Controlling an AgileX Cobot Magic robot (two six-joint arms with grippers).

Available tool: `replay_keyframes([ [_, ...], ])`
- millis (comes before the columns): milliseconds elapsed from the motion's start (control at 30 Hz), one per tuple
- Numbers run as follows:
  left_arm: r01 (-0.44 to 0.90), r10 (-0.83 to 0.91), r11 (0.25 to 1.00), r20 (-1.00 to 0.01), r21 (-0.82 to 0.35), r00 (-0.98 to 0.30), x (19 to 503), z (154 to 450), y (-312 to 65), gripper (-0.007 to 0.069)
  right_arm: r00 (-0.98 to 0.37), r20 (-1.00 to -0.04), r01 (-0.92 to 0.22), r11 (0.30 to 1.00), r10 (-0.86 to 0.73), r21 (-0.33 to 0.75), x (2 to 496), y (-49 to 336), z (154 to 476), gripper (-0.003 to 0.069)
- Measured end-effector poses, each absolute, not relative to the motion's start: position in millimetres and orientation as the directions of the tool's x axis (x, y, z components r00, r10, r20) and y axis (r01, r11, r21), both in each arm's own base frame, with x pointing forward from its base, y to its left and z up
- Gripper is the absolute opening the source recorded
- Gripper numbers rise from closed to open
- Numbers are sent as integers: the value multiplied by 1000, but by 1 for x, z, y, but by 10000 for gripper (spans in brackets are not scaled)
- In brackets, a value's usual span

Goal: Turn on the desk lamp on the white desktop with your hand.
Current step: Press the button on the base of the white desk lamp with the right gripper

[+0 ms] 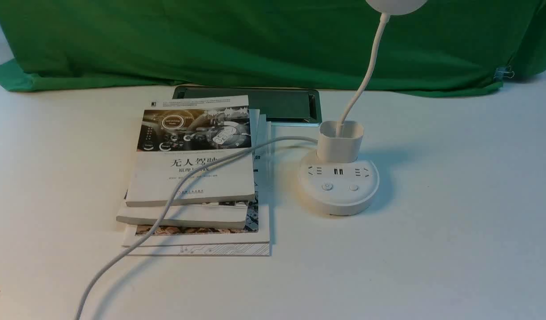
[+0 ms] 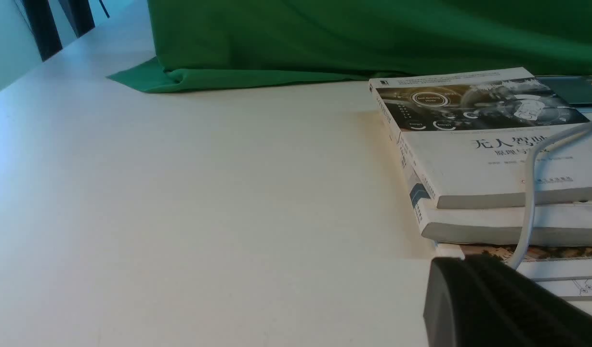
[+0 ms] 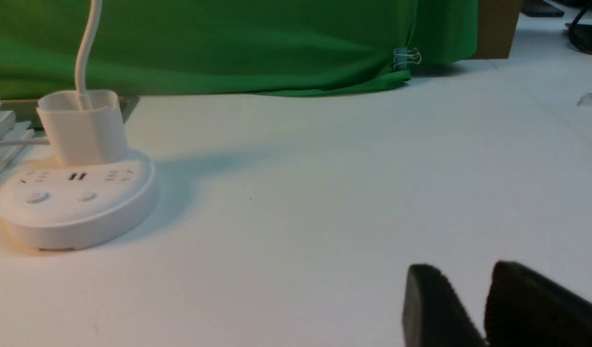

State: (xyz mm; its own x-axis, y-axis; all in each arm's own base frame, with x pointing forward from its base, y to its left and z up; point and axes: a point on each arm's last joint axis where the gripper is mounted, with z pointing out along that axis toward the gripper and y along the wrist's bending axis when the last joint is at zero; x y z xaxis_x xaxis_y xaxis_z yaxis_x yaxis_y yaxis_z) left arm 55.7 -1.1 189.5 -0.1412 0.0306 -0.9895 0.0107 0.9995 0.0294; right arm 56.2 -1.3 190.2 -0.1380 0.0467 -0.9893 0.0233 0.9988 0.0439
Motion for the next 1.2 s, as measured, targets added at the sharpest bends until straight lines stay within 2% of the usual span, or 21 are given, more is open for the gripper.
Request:
replay_keyframes([
  [1100,11,31,999,-989,30,-141,56,190,-1,21,-138,-989,23,999,47,44,56,-1,190,241],
  [1200,11,31,999,-989,30,-141,56,190,-1,21,-136,-980,28,990,144,141,56,0,190,239],
])
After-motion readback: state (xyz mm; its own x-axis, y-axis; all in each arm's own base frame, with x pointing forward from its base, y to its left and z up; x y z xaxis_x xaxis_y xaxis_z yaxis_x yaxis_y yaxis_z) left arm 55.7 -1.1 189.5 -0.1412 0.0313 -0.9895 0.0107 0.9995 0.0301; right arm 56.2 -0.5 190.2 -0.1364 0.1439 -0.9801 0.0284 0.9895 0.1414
